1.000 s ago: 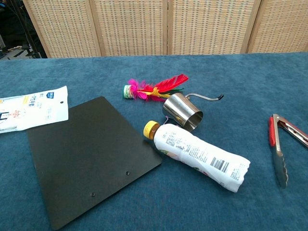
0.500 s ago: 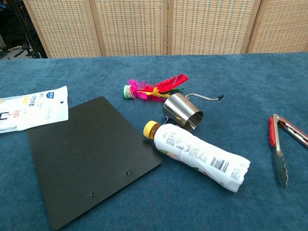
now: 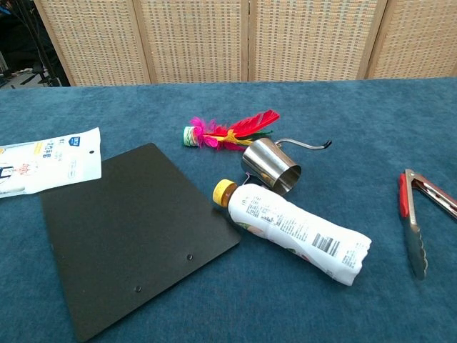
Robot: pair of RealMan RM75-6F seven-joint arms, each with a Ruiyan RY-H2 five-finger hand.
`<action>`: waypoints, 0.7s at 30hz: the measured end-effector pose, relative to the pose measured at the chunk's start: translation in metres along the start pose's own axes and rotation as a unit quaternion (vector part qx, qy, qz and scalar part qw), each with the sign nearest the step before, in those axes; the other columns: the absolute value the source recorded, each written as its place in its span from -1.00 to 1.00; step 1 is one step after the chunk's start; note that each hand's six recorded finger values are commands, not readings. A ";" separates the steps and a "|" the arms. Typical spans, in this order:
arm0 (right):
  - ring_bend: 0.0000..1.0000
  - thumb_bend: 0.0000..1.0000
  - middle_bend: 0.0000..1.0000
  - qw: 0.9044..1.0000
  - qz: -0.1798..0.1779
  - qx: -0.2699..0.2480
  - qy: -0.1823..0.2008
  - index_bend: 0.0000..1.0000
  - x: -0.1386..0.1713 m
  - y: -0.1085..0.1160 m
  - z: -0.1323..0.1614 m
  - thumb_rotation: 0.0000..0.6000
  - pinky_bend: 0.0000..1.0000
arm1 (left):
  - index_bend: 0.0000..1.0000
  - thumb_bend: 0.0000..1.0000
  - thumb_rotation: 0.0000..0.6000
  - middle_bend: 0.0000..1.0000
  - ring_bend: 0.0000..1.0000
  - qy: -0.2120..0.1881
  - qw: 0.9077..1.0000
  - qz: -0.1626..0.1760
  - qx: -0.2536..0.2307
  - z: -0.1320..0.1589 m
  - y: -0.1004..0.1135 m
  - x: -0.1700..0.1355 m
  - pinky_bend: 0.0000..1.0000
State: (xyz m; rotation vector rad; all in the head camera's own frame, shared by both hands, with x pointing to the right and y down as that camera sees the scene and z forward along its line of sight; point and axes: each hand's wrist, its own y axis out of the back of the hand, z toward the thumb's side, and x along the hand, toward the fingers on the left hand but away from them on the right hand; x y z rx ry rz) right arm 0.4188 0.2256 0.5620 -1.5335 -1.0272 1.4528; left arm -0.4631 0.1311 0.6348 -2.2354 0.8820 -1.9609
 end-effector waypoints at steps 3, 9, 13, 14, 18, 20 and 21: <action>-1.00 -0.58 -1.00 1.000 -0.001 0.000 0.000 -1.00 0.000 0.000 0.000 1.00 -1.00 | -1.00 0.83 1.00 0.44 0.73 0.011 1.000 -0.012 0.002 -0.004 0.001 0.006 0.35; -1.00 -0.58 -1.00 1.000 0.000 0.000 0.001 -1.00 0.001 0.000 0.000 1.00 -1.00 | -1.00 0.84 1.00 0.44 0.73 0.037 0.999 -0.031 0.004 -0.017 0.000 0.015 0.35; -1.00 -0.59 -1.00 1.000 -0.001 0.000 0.002 -1.00 0.001 0.000 0.001 1.00 -1.00 | -1.00 0.85 1.00 0.44 0.73 0.050 0.998 -0.042 0.002 -0.023 -0.003 0.021 0.35; -1.00 -0.59 -1.00 1.000 -0.002 0.000 0.003 -1.00 0.001 0.001 0.001 1.00 -1.00 | -1.00 0.85 1.00 0.44 0.73 0.053 0.998 -0.044 0.001 -0.024 -0.004 0.022 0.35; -1.00 -0.58 -1.00 1.000 -0.005 0.000 0.005 -1.00 0.002 0.002 0.002 1.00 -1.00 | -1.00 0.85 1.00 0.44 0.73 0.060 0.997 -0.047 0.001 -0.029 -0.005 0.026 0.35; -1.00 -0.58 -1.00 1.000 -0.004 0.000 0.005 -1.00 0.002 0.002 0.002 1.00 -1.00 | -1.00 0.85 1.00 0.44 0.73 0.063 0.997 -0.047 0.000 -0.030 -0.006 0.027 0.35; -1.00 -0.58 -1.00 1.000 -0.004 0.000 0.005 -1.00 0.002 0.002 0.002 1.00 -1.00 | -1.00 0.85 1.00 0.44 0.73 0.064 0.997 -0.047 -0.001 -0.031 -0.006 0.027 0.35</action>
